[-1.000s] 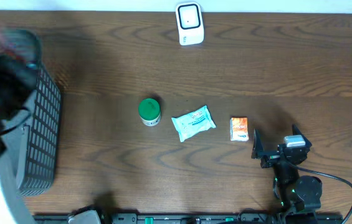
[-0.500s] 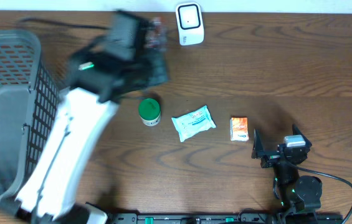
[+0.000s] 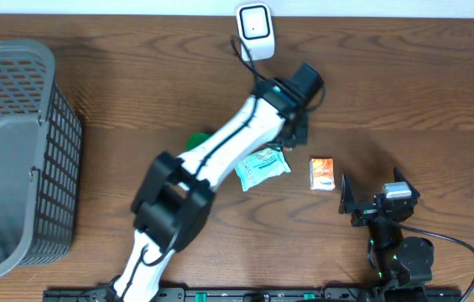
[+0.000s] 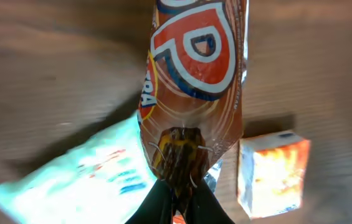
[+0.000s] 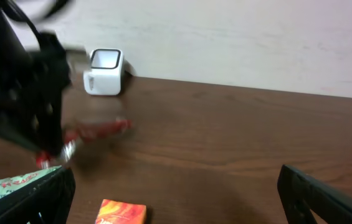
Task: Scan the item barcode
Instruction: 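Carry the chocolate bar out and drop it above the wipes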
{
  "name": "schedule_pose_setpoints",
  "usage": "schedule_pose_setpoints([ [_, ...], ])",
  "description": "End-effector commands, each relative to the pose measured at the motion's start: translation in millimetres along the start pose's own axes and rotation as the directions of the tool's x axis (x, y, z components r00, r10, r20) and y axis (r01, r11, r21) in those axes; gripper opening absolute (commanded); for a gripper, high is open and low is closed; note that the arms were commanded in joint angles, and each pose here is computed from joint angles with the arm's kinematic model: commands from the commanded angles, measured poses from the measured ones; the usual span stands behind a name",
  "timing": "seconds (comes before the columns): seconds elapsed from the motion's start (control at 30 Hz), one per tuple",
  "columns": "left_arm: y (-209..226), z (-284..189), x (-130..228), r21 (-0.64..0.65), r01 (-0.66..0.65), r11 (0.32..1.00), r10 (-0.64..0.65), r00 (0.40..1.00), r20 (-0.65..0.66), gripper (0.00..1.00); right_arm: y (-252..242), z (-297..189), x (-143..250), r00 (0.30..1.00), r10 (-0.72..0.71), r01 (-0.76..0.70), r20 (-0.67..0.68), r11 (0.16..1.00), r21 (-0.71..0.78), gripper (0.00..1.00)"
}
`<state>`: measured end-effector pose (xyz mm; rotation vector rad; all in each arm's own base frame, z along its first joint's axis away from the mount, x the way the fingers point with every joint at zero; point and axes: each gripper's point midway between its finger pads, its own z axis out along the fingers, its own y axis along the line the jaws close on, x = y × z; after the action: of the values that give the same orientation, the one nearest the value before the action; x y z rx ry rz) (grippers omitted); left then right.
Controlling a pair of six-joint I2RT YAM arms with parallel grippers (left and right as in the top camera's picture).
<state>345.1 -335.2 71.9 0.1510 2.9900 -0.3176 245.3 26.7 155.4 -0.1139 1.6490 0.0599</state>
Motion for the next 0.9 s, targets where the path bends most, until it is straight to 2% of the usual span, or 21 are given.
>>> schedule_pose_setpoints([
  [0.0, -2.4, 24.6, 8.3, -0.005, 0.013, 1.000, -0.013, 0.999, -0.043, 0.07, -0.8, -0.1, 1.0, 1.000, 0.014, -0.014, -0.003, 1.000, 0.006, 0.99],
  [0.17, -2.7, 32.4, 10.5, -0.012, 0.006, 1.000, -0.007, 0.999, -0.051, 0.08, -0.8, -0.1, 1.0, 1.000, 0.014, -0.014, -0.003, 1.000, 0.006, 0.99],
  [0.27, -7.7, 26.6, 3.9, 0.010, -0.025, 1.000, 0.025, 0.999, -0.025, 0.46, -0.8, -0.1, 1.0, 1.000, 0.014, -0.014, -0.003, 1.000, 0.006, 0.99],
  [0.33, -16.1, 4.7, -4.4, 0.041, -0.078, 0.996, 0.077, 0.997, 0.023, 0.77, -0.8, -0.1, 1.0, 1.000, 0.014, -0.014, -0.003, 1.000, 0.006, 0.99],
  [0.37, -22.9, -28.3, -16.6, 0.059, -0.120, 0.991, 0.113, 0.988, 0.106, 0.81, -0.8, -0.1, 1.0, 1.000, 0.014, -0.014, -0.003, 1.000, 0.006, 0.99],
  [0.47, -19.1, -77.6, -35.3, 0.026, -0.116, 0.993, 0.106, 0.963, 0.250, 0.82, -0.8, -0.1, 1.0, 1.000, 0.014, -0.014, -0.003, 1.000, 0.006, 0.99],
  [0.6, 2.0, -172.8, -60.0, -0.036, -0.057, 0.998, 0.067, 0.861, 0.505, 0.82, -0.8, -0.1, 1.0, 1.000, 0.014, -0.014, -0.003, 1.000, 0.006, 0.99],
  [0.63, 9.7, -204.1, -64.2, -0.044, -0.041, 0.998, 0.059, 0.816, 0.574, 0.83, -0.8, -0.1, 1.0, 1.000, 0.014, -0.014, -0.003, 1.000, 0.006, 0.99],
  [0.67, 22.0, -251.6, -68.4, -0.050, -0.026, 0.998, 0.053, 0.741, 0.669, 0.83, -0.8, -0.1, 1.0, 1.000, 0.014, -0.014, -0.003, 1.000, 0.006, 0.99],
  [0.83, 64.9, -370.3, -61.9, -0.046, 0.052, 0.998, 0.013, 0.511, 0.859, 0.83, -0.8, -0.1, 1.0, 1.000, 0.014, -0.014, -0.003, 1.000, 0.006, 0.99],
  [0.87, 80.4, -397.7, -57.0, -0.060, 0.083, 0.995, 0.017, 0.450, 0.893, 0.83, -0.8, -0.1, 1.0, 1.000, 0.014, -0.014, -0.003, 1.000, 0.006, 0.99],
])
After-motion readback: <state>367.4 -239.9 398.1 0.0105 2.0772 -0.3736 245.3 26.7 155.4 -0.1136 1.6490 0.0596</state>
